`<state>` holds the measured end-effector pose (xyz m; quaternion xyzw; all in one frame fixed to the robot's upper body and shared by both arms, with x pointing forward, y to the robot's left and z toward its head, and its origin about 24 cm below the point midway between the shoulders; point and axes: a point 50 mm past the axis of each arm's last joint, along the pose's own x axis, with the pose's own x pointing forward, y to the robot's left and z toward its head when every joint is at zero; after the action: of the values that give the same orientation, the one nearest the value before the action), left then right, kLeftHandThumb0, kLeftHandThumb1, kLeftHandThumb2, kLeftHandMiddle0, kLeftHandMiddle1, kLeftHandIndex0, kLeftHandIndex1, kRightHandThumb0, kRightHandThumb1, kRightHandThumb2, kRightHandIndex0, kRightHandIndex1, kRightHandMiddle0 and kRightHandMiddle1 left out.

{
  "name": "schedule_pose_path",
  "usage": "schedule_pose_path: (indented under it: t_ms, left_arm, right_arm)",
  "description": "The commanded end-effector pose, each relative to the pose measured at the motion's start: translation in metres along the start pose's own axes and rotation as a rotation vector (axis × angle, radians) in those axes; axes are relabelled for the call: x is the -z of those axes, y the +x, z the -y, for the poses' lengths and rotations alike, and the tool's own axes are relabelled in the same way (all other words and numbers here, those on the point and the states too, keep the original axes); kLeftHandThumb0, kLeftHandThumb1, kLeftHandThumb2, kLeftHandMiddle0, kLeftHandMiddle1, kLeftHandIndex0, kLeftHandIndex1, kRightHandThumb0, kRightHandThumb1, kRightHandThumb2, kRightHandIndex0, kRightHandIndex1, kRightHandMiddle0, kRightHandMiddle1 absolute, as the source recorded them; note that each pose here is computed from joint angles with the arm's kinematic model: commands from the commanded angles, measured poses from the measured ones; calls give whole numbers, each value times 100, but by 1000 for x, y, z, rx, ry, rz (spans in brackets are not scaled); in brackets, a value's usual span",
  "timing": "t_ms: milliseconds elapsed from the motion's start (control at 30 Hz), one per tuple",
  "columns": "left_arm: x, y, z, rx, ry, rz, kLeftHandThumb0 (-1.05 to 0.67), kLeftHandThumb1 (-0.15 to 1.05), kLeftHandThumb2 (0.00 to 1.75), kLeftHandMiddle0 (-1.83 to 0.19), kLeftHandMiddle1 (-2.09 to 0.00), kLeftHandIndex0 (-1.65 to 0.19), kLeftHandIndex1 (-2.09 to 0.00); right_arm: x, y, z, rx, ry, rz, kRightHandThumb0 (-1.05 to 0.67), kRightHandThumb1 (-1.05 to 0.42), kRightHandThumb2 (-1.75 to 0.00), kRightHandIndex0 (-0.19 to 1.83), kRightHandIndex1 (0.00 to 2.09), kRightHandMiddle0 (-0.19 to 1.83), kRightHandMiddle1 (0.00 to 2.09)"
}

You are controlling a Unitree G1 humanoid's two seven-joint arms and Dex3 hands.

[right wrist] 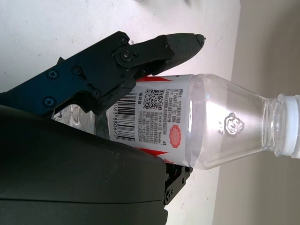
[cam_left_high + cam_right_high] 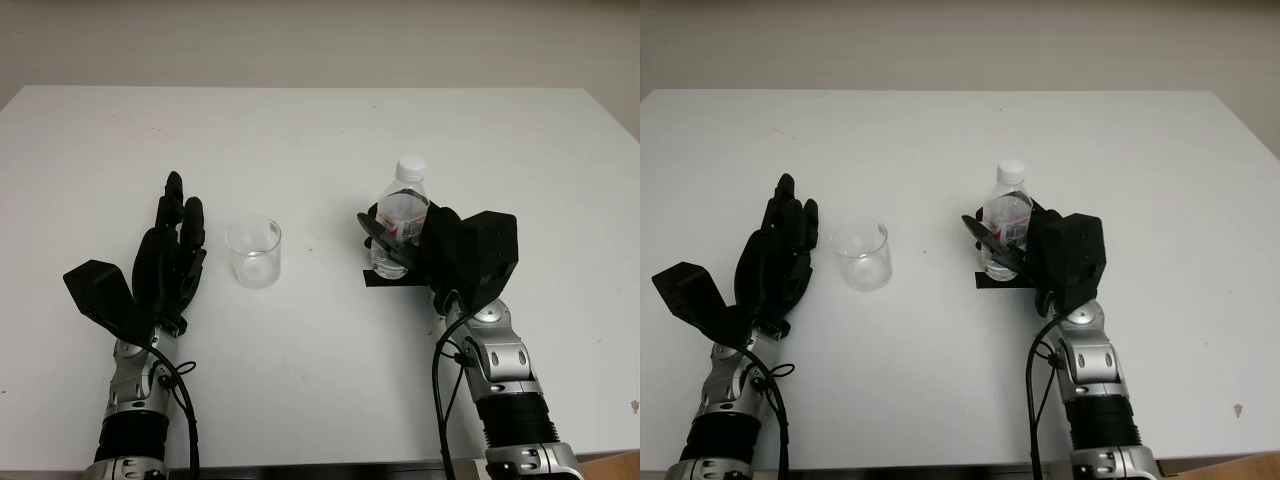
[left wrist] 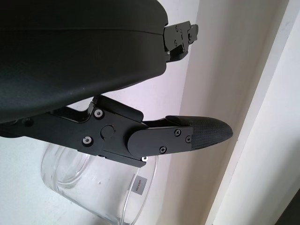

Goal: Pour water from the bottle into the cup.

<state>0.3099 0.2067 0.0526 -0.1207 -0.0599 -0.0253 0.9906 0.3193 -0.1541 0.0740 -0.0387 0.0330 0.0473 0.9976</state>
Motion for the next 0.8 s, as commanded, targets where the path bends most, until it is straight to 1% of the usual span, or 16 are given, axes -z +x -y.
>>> schedule_pose_path:
  t_ms: [0, 300, 367, 433, 467, 500, 567, 600, 633, 700, 733, 767]
  left_arm:
    - [6, -6, -4, -17, 1, -29, -72, 105, 45, 15, -6, 16, -6]
    - [5, -7, -5, -15, 5, -26, -71, 105, 46, 16, -5, 17, -5]
    - [5, -7, -6, -13, 2, -26, -72, 105, 45, 16, -5, 17, -5]
    - [5, -7, -6, -13, 2, -26, -72, 105, 45, 16, -5, 17, -5]
    - [5, -7, -6, -12, 2, -27, -72, 105, 44, 16, -5, 17, -5]
    - [5, -7, -6, -14, 2, -27, -72, 105, 44, 16, -5, 17, -5]
    - [5, -7, -6, -15, 6, -28, -72, 105, 44, 16, -5, 17, -5]
    - [5, -7, -6, -14, 8, -27, -73, 105, 44, 15, -5, 17, -5]
    - [5, -7, -6, -13, 9, -27, -72, 105, 45, 15, -5, 17, -5]
    - [5, -7, -7, -14, 2, -25, -72, 105, 45, 15, -6, 17, -5]
    - [5, -7, -7, -15, -1, -24, -72, 105, 44, 15, -6, 17, -6]
    - [5, -7, -7, -15, -2, -24, -72, 105, 44, 15, -6, 16, -6]
  right_arm:
    - [4, -4, -1, 5, -5, -3, -41, -105, -42, 142, 209, 109, 209]
    - [9, -7, -3, 8, -43, -13, -42, -105, -43, 143, 209, 107, 209]
    - [10, -8, -3, -6, -40, -16, -43, -105, -43, 139, 209, 104, 209]
    - [10, -8, -4, -13, -34, -8, -45, -105, -37, 123, 209, 87, 209]
    - [11, -9, -4, -12, -34, 2, -45, -105, -35, 118, 209, 82, 209]
    - [11, -9, -5, -4, -42, 11, -47, -105, -31, 109, 209, 73, 209]
    - [12, -9, -6, 6, -47, 27, -53, -105, -19, 75, 209, 43, 209]
    - [14, -9, -7, 4, -37, 35, -54, -105, -15, 56, 209, 31, 205]
    - [14, -9, -7, 2, -33, 39, -57, -102, -9, 27, 192, 13, 187]
    - [14, -9, -7, -5, -85, 37, -63, -99, -6, 3, 164, -2, 165]
    - [14, -9, -7, -7, -106, 36, -68, -99, -6, -5, 140, -10, 148]
    - [14, -9, -7, -8, -119, 34, -70, -99, -6, -8, 131, -13, 142]
